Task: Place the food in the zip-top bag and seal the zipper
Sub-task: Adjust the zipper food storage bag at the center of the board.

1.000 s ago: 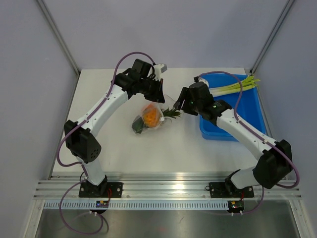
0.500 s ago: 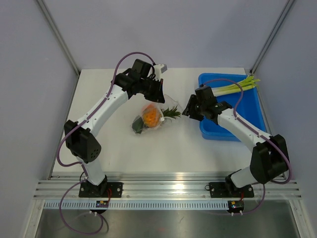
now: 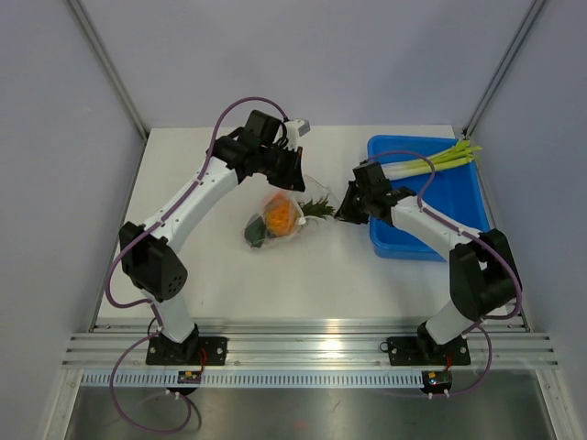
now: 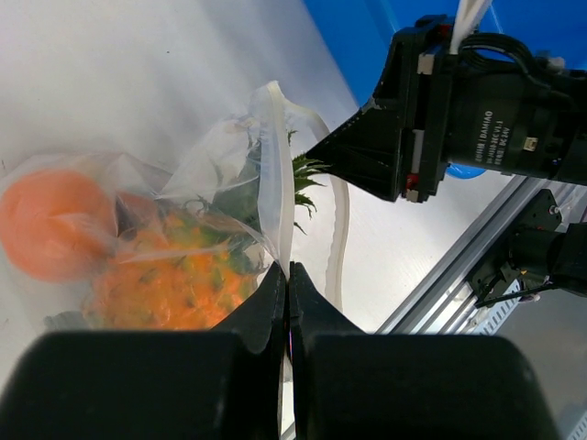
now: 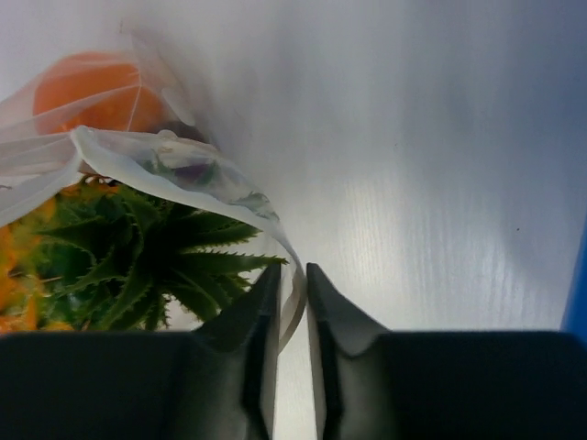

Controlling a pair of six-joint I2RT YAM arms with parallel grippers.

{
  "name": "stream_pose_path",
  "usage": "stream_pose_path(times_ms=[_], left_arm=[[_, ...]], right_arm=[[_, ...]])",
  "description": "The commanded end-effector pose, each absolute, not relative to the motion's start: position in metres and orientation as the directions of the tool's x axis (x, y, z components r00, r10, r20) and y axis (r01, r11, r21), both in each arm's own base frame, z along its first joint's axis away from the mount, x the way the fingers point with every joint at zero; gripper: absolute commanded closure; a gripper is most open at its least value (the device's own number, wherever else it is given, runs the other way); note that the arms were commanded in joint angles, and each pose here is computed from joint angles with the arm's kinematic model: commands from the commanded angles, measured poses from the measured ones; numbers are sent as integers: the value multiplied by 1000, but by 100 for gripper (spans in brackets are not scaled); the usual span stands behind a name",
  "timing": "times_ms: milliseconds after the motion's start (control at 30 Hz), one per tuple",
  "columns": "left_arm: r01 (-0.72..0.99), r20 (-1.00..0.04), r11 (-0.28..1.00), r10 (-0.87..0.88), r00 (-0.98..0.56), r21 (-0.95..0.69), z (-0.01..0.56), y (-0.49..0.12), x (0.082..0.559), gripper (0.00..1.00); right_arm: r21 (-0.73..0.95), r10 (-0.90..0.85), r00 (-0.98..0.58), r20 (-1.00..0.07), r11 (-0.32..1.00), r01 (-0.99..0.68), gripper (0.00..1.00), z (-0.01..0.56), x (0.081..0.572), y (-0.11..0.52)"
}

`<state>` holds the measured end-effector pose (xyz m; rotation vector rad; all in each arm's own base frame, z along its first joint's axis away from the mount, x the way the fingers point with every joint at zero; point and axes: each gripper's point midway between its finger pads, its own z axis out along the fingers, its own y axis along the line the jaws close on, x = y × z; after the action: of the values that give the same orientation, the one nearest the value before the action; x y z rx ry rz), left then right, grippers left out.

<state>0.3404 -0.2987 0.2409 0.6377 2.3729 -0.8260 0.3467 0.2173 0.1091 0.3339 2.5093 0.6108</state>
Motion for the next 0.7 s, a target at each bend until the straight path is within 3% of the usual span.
stream_pose_path(times_ms=[0, 67, 367, 667], left_arm=[[626, -701, 681, 229, -675, -381, 271, -296, 340, 100], [625, -707, 689, 230, -669, -368, 273, -292, 340, 100], [579, -719, 752, 210, -662, -314, 272, -268, 355, 100], [566, -754, 785, 207, -623, -252, 289, -253, 370, 100]], right_arm=[[545, 357, -813, -461, 837, 58, 88, 129, 363, 236], [557, 360, -799, -482, 829, 37, 100, 144, 369, 239], [576, 270, -746, -608, 798, -180, 100, 220, 351, 286], [550, 362, -713, -600, 834, -40, 100, 193, 353, 259]])
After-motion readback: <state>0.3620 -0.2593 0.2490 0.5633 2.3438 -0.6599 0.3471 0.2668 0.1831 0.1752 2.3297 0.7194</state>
